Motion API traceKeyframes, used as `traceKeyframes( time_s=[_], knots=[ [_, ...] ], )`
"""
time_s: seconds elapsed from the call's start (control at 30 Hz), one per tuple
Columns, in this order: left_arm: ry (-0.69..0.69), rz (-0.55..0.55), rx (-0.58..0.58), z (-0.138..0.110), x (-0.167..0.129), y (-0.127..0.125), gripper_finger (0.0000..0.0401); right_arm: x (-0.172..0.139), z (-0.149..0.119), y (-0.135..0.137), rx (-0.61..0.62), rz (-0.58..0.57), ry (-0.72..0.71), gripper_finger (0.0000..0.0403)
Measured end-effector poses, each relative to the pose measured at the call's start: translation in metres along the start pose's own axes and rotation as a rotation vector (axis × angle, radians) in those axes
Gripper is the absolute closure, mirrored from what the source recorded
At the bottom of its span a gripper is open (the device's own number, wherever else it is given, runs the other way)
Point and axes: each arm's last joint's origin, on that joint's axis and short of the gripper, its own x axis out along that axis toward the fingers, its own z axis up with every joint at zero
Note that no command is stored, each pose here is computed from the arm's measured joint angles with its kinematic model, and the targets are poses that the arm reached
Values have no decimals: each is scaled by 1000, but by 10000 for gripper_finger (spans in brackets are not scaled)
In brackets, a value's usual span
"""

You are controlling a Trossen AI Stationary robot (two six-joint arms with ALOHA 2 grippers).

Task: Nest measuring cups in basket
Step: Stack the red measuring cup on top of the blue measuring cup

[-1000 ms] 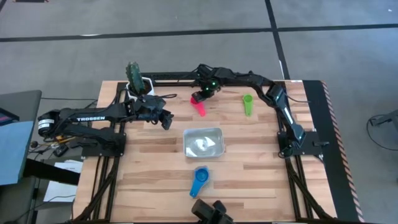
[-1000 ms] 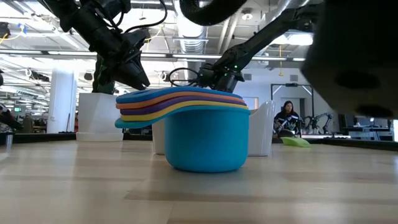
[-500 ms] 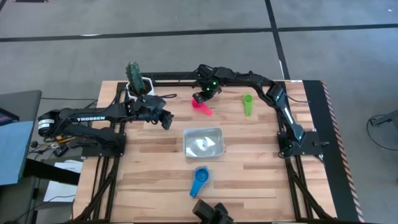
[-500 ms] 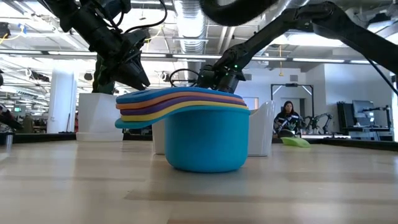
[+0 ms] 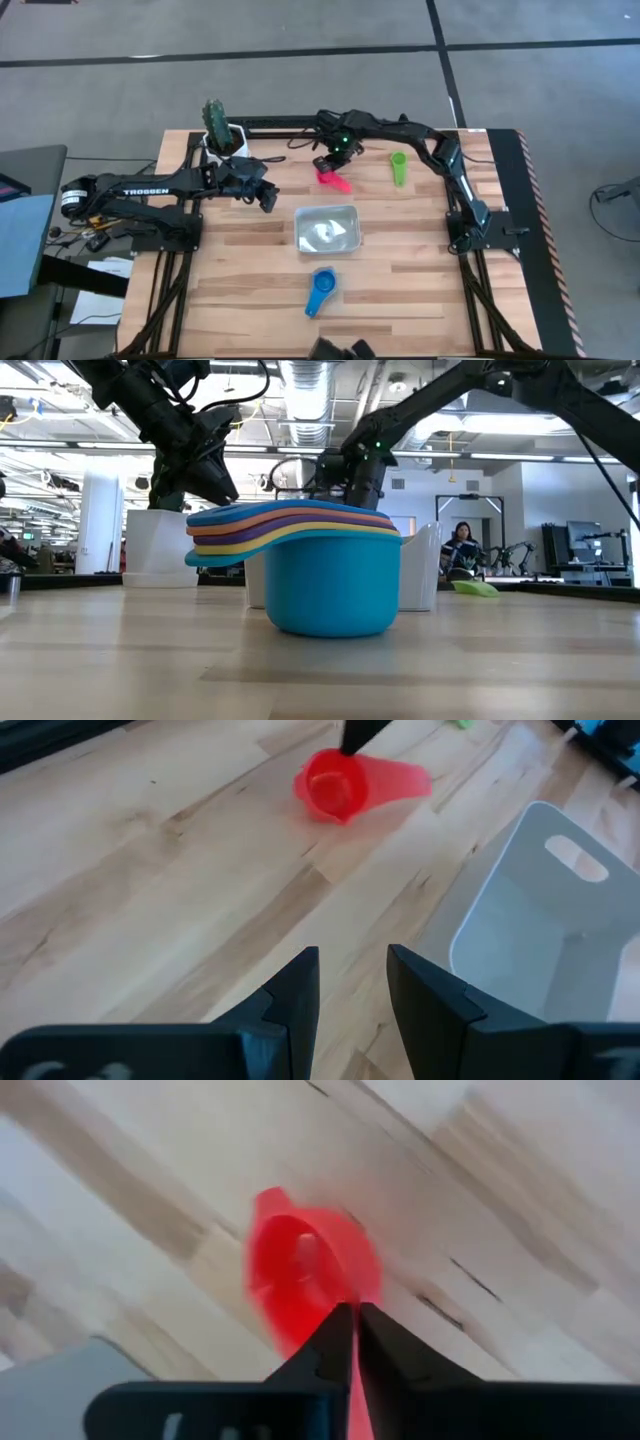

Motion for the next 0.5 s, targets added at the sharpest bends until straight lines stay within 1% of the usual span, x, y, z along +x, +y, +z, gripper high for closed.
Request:
traceKeyframes(
  time_s=[0.1,0.23,0.4,0.5],
  knots=[
    [-1,11,2,-1,0,0,295,-8,-1,5,-50,9,-26,352],
    [-2,14,2,0,0,0,295,-9,-1,4,-96,0,-28,328],
    [-1,13,-18,-1,0,0,295,-3,1,2,-122,-28,-37,291],
    [2,8,-31,-1,0,0,295,-4,4,3,-132,-32,-77,265]
  ],
)
